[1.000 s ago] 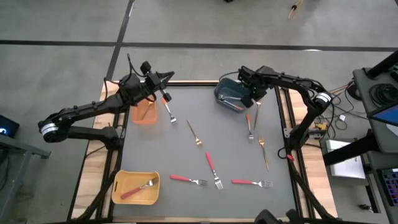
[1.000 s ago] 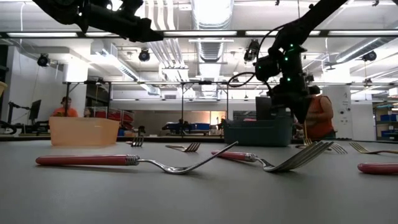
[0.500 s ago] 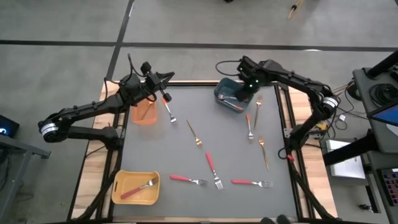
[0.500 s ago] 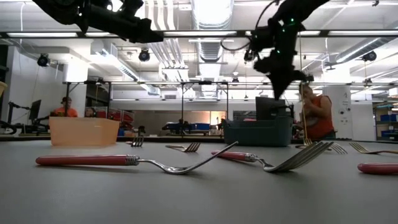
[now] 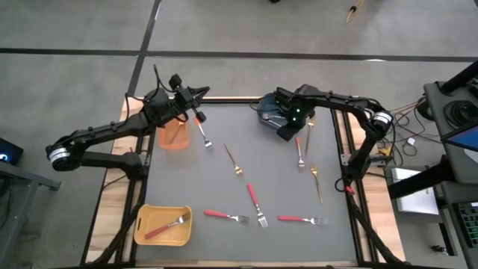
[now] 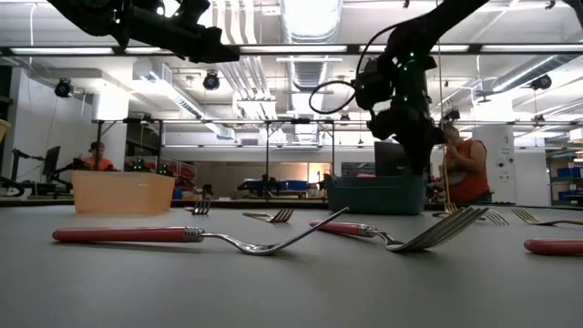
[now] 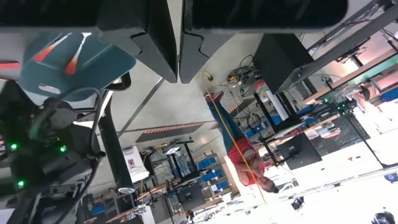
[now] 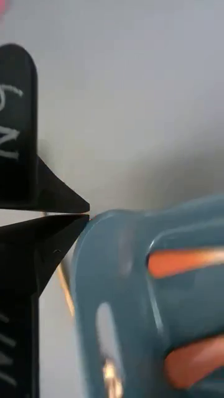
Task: Sort silverware by color (type)
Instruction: Adjust the blue bin, then put the gold fork into the orange bin
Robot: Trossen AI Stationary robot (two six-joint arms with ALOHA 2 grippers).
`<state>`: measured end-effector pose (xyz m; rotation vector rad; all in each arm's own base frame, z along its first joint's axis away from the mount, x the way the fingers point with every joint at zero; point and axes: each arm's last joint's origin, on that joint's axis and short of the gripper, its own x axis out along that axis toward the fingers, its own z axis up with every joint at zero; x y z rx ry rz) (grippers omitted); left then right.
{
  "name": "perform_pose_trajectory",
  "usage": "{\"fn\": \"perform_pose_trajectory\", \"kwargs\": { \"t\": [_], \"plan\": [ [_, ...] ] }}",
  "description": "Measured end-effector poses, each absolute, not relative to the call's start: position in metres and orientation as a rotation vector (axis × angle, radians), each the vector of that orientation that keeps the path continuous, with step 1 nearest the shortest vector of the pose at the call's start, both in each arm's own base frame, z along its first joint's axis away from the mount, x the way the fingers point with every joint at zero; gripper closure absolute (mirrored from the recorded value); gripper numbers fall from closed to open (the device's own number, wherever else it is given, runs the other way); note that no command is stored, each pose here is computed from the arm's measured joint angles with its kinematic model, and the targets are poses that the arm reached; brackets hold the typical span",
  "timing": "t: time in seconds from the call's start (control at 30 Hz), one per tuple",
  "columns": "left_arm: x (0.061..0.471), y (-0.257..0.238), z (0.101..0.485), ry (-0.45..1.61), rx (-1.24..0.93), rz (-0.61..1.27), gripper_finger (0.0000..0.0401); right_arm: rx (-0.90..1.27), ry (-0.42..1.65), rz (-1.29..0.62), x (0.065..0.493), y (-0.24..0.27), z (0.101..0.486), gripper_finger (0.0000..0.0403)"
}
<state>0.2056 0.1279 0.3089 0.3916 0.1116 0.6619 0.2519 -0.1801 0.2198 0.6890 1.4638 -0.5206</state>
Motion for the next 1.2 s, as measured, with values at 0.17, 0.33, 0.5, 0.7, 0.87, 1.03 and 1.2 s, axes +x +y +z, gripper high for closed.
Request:
{"fn": "perform_pose_trajectory", "kwargs": {
  "t": [0.17,0.33,0.5,0.7,0.87,1.03,1.2],
  "plan": [
    [0.206,0.128,0.308,0.114,0.385,0.661,0.0401,0.592,1.494,-0.632,0.25,-0.186,0.218,0.0394],
    [0.206,0.128,0.308,0.115,0.371,0.66,0.0401,0.474,1.509,-0.758,0.247,-0.192,0.218,0.0394],
    [0.206,0.128,0.306,0.132,0.359,0.657,0.0401,0.314,1.467,-0.848,0.251,-0.201,0.22,0.0394],
    [0.206,0.128,0.301,0.169,0.32,0.649,0.0401,0.349,1.442,-0.808,0.251,-0.203,0.235,0.0394],
    [0.205,0.128,0.296,0.205,0.266,0.642,0.0401,0.399,1.359,-0.742,0.252,-0.199,0.254,0.0394],
    [0.205,0.126,0.291,0.237,0.191,0.634,0.0401,0.376,1.205,-0.743,0.256,-0.197,0.27,0.0394],
    [0.207,0.12,0.284,0.304,0.159,0.597,0.0401,0.285,1.026,-0.698,0.274,-0.189,0.278,0.0394]
  ]
}}
